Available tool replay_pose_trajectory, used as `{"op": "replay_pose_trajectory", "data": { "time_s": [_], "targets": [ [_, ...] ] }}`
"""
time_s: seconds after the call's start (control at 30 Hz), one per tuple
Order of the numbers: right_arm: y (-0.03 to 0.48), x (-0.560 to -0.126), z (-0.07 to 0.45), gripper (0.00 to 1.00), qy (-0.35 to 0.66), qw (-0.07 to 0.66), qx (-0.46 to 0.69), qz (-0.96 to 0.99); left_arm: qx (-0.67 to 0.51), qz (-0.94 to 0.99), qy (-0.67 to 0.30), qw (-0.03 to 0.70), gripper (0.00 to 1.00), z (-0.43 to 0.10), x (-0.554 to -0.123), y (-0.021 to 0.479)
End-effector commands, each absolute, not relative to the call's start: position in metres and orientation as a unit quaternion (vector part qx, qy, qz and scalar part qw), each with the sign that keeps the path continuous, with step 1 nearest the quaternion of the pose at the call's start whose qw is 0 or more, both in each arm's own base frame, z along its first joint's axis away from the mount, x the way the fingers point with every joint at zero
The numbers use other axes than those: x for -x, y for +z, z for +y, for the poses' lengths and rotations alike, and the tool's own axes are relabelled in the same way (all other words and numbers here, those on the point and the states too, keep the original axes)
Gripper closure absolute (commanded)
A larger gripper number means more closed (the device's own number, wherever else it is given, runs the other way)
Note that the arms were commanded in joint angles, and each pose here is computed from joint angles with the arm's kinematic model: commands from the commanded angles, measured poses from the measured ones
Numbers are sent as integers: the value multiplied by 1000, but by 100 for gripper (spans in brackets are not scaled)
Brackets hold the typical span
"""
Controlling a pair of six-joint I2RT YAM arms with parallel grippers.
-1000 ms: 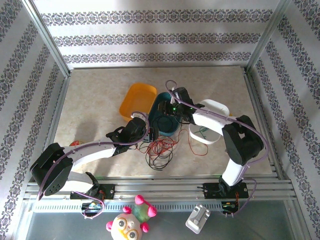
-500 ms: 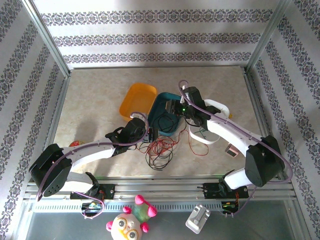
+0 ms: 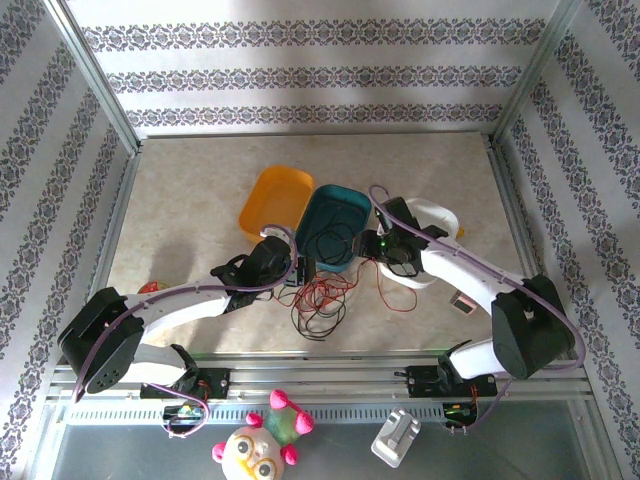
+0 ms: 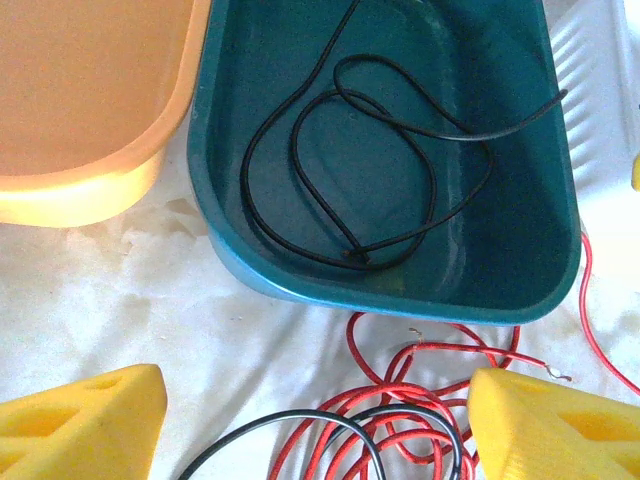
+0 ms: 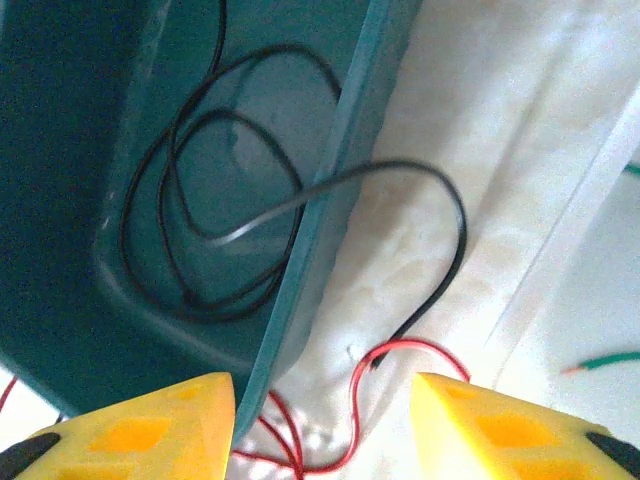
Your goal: Untangle the cables
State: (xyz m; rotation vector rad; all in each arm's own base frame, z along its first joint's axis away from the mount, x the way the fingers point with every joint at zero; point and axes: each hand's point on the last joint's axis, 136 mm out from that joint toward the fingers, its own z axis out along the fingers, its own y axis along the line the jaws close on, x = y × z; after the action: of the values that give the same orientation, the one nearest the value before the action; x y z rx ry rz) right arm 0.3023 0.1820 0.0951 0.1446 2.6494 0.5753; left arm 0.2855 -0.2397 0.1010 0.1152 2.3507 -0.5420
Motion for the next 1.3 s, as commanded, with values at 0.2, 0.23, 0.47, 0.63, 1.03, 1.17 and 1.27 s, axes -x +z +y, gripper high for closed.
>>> {"op": "replay_pose_trajectory", "data": {
  "time_s": [0.2,0.23,0.47,0.63,1.03,1.17,1.27],
  "targets": [
    [78,-272,180,50,225,182,-74,954,-58,913,-201,350,21,-242,-284,97],
    [76,-270,178,50,222,181,-78,955,-58,913,-201,350,21,-242,-284,97],
    [66,-273,150,50,194,190,-110,956,-56,913,-200,351,21,-241,-284,97],
    [70,-285,131,50,159,193,-106,962,-58,913,-200,351,21,-241,-283,98],
    [84,-311,130,50,135,188,-54,971,-56,914,-197,351,21,-240,-283,96],
    [93,-315,154,50,150,192,-14,970,-55,915,-195,350,21,-239,-283,94],
    [90,-317,161,50,147,181,-11,972,-55,915,-195,349,21,-240,-284,93]
  ]
}}
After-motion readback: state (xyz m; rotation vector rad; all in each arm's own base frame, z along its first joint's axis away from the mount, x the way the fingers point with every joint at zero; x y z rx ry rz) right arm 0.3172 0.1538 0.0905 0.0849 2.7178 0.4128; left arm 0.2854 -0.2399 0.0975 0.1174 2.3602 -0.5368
